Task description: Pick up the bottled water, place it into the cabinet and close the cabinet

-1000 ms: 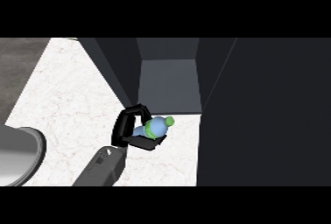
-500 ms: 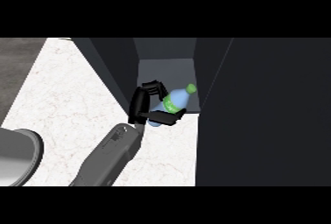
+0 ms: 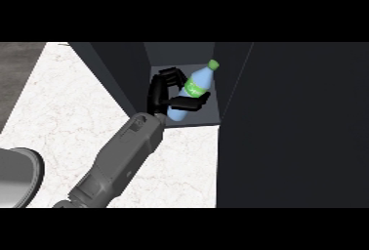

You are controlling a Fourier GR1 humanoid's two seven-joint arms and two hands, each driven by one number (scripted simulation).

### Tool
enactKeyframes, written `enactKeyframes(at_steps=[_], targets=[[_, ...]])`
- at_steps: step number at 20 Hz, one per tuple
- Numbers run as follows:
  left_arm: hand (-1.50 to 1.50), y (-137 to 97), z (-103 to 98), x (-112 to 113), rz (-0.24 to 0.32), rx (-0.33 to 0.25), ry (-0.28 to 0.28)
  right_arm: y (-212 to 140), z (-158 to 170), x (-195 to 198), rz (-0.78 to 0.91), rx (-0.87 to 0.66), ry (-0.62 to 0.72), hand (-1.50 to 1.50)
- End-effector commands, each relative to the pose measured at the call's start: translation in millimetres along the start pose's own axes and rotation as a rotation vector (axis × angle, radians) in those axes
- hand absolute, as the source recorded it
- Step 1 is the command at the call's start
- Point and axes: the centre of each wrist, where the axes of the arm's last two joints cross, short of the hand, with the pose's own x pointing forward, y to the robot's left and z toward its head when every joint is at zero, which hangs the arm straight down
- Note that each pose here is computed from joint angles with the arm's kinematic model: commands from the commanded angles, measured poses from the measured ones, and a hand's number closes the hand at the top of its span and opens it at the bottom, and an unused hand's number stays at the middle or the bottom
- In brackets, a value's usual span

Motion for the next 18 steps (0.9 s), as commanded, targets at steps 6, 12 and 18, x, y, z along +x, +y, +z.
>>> enactKeyframes(at_steps=[6, 12, 18], targets=[[1.5, 9.0, -32.8, 12.9, -0.29, 0.191, -0.018, 0.9, -6.3, 11.4, -0.059, -0.012, -0.036, -1.5], [-1.5, 12.6, -30.9, -0.7, -0.452, 0.272, -0.032, -3.2, -6.1, 14.4, -0.041, 0.006, -0.047, -1.5], [-1.5, 33.5, -45.0, 13.2, -0.423, 0.278, -0.109, -4.3, -1.8, 17.3, -0.06, 0.023, -0.05, -1.5]])
